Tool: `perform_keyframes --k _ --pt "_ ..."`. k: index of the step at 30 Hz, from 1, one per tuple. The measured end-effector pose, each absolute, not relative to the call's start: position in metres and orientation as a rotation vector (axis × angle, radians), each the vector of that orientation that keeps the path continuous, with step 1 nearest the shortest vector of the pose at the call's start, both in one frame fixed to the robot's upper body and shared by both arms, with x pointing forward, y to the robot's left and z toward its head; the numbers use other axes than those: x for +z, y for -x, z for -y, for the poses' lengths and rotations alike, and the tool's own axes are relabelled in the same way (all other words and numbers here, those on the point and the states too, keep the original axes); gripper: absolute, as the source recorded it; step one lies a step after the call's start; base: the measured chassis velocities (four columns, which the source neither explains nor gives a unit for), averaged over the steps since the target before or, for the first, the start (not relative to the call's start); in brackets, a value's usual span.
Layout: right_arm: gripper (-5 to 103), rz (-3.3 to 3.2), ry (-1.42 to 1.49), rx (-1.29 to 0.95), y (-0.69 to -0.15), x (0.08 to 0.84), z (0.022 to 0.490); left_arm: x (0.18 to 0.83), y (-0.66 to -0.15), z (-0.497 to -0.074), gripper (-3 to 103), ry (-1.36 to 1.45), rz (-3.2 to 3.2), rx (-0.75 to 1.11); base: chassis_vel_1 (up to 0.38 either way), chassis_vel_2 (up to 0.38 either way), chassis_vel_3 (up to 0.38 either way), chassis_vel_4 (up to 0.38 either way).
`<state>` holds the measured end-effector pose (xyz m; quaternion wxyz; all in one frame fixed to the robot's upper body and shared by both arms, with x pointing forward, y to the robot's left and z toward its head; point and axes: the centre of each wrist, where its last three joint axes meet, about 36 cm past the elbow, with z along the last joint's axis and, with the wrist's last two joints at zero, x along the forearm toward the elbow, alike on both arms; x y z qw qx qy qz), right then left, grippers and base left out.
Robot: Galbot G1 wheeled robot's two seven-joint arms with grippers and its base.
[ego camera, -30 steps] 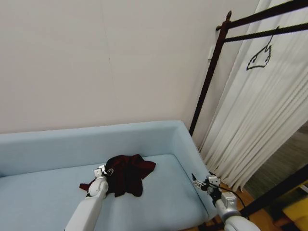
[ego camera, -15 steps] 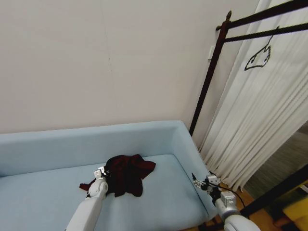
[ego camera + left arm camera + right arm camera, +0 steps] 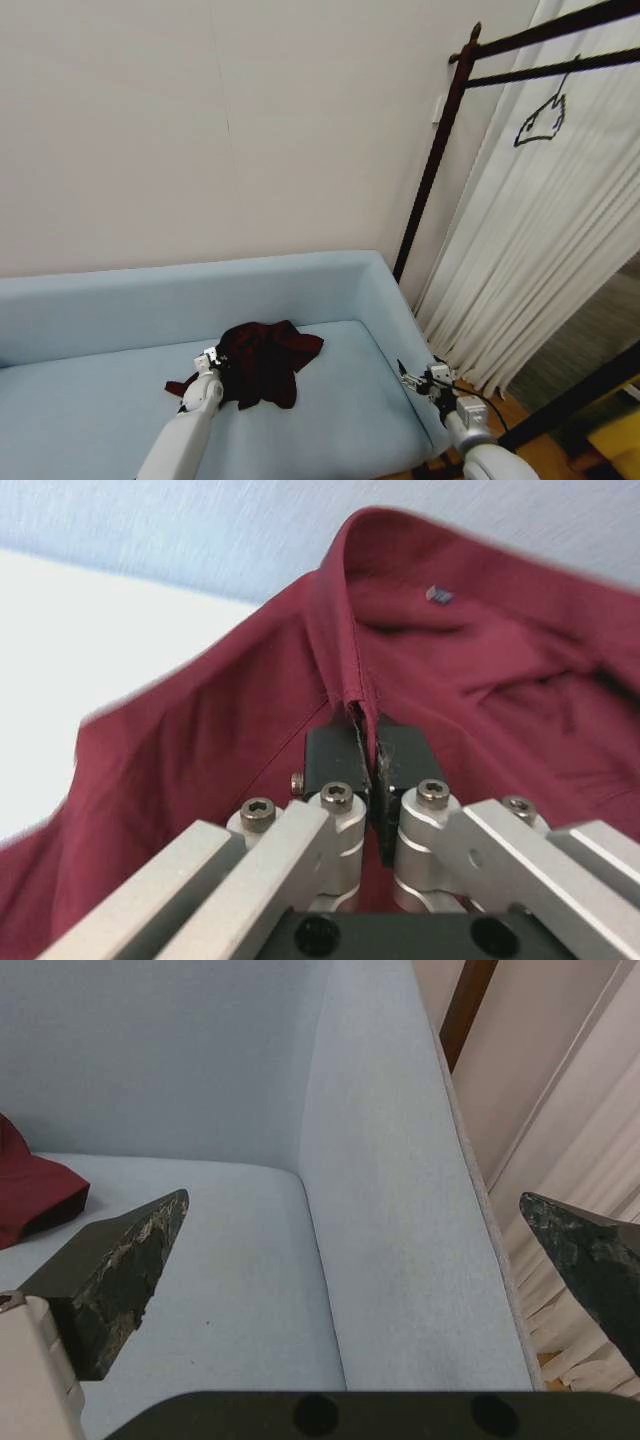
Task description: Pick up the clothes from the sofa and hang them on the clothes hanger.
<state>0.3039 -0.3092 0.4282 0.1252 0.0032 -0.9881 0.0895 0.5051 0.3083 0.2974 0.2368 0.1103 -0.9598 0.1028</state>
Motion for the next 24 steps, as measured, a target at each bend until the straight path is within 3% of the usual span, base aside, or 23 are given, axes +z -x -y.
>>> perform_keyframes --k 13,24 --pt "100 2.901 -0.016 0.236 -0.312 0.432 0.31 0.335 -0.471 -0.308 2 -0.196 2.806 0.157 0.0 0.0 0.0 0.0" --pt "100 2.83 -0.154 0.016 -0.343 0.44 0.29 0.384 -0.421 -0.344 2 -0.051 2.891 -0.015 0.0 0.0 0.0 0.0"
